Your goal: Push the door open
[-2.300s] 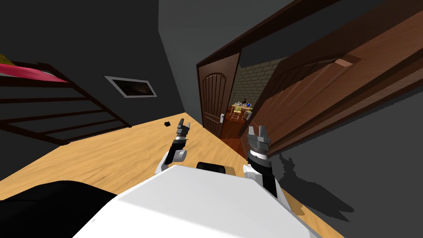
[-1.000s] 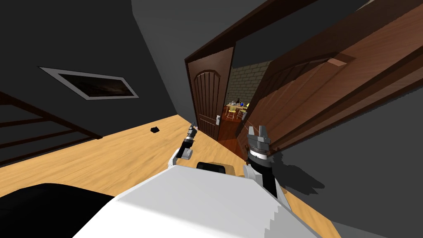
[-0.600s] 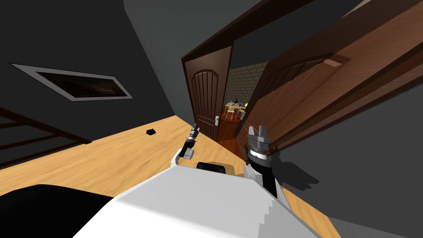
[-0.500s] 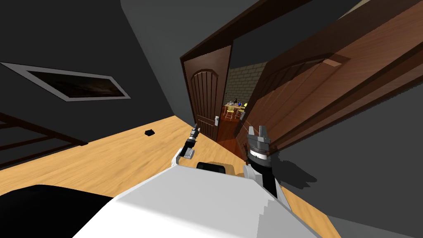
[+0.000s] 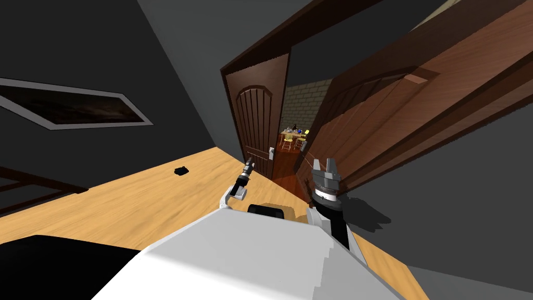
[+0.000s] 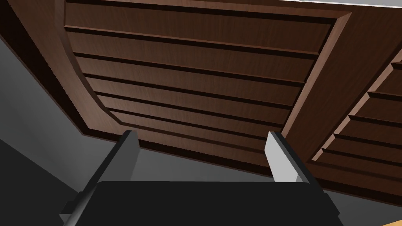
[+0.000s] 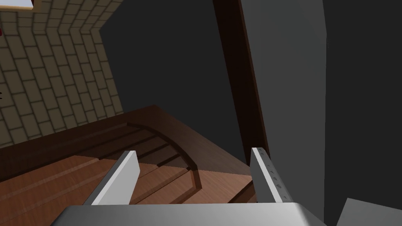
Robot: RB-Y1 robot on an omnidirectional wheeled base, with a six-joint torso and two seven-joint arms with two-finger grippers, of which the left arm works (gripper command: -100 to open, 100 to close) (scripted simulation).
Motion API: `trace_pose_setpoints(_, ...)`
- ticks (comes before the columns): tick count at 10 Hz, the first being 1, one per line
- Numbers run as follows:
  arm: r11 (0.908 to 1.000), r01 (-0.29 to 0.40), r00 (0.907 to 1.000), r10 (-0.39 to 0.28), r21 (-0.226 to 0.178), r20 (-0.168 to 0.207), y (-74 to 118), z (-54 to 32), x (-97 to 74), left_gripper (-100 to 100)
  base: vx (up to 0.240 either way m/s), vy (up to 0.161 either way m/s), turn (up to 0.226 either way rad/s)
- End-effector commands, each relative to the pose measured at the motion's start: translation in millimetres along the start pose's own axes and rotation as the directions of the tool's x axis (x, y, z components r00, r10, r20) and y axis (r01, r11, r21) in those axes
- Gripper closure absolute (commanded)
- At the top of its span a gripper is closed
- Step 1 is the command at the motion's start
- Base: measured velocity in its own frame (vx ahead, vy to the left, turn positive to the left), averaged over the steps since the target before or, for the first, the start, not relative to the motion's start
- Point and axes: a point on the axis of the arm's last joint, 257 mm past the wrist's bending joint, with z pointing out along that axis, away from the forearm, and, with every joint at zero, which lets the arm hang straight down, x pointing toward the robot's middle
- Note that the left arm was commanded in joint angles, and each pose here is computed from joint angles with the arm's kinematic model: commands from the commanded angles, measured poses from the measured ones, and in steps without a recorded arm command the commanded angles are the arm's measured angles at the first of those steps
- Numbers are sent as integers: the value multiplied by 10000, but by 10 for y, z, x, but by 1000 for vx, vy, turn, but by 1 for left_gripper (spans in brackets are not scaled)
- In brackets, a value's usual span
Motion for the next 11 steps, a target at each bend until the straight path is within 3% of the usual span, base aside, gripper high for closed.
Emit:
trace_pose_setpoints(1,9996,3,9998,-8,-285,-174,142,21,86,-100,109,19,-102)
trace_pose_setpoints(11,9858,-205,9941,23,-1667,-1087,814,57,451,-100,93,31,-85)
